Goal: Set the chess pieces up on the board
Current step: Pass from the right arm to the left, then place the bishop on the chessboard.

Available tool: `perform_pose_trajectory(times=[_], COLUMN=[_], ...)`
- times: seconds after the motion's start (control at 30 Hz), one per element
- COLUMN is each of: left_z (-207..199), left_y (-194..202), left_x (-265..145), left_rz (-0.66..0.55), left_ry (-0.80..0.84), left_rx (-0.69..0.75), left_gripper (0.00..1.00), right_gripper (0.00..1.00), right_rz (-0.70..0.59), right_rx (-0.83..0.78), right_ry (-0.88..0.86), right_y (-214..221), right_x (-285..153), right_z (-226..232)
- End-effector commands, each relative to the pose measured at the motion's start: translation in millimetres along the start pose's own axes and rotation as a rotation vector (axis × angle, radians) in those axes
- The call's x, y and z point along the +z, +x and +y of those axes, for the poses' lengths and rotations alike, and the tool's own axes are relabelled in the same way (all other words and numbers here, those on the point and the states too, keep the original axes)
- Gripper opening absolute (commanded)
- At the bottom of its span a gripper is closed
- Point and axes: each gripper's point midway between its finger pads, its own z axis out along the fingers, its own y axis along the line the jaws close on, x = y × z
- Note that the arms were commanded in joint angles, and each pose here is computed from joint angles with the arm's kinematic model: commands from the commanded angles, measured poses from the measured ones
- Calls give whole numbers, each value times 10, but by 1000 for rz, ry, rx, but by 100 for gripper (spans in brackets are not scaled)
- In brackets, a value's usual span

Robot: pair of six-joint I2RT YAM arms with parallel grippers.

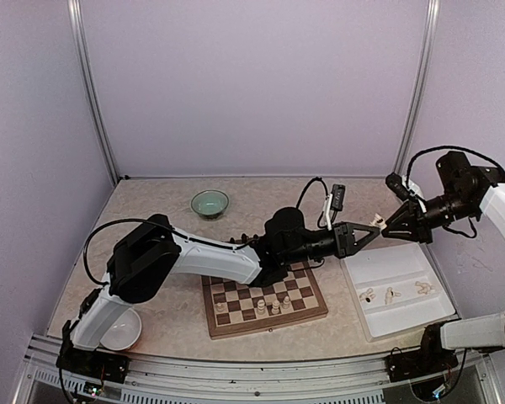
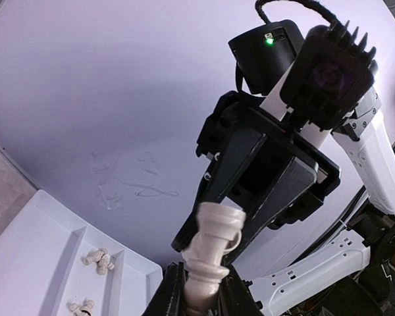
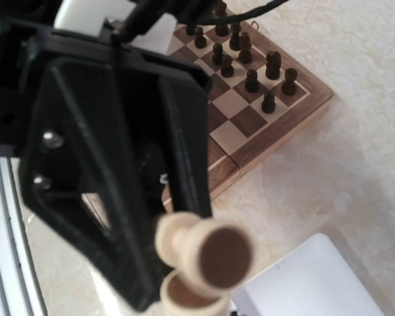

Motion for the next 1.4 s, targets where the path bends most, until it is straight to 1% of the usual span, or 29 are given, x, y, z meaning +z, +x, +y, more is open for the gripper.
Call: perform_pose_trajectory(times=[0.0,0.13,0.2,0.3,0.43,0.47,0.57,0.7,0.73,0.87,0.9,0.97,1.07,1.13,1.37], left_z=[-8,86,146,114,208,187,270,299,332,273,260,290,314,345,448], left_y=[-131,-144,-159,-288,-258,-293,-218,-311,-365,-490,-481,-451,-371,-334,-212], left_x=[-87,-175,-264,-426,-793,-920,-1410,-2166,-2362,-3014,-3202,-3483,-3699,-3818,-3820], left_rz=[-17,35,75,142,343,391,572,740,774,923,984,1069,1125,1173,1259], left_ry=[13,-35,-89,-178,-387,-445,-651,-936,-1020,-1233,-1287,-1381,-1417,-1458,-1437], left_rx=[4,-16,-10,24,34,54,113,203,248,345,357,372,376,409,451], left_gripper=[16,10,8,7,6,6,6,7,7,6,6,7,7,7,7], right_gripper=[14,14,14,13,12,12,12,12,12,12,12,12,13,13,13], right_rz=[-8,-1,5,19,33,32,34,46,45,15,8,-1,-4,-8,-29], right_rx=[5,4,-2,-5,10,11,10,3,4,-3,-5,-7,-12,-15,-21], right_ry=[-24,-11,12,23,38,40,57,95,98,93,88,83,80,79,74], right_y=[7,34,55,136,266,284,360,505,530,545,540,542,559,558,531], right_x=[75,96,117,197,350,388,500,645,674,751,759,774,788,786,765], right_z=[11,-28,-91,-169,-323,-362,-488,-649,-669,-695,-689,-680,-664,-651,-595])
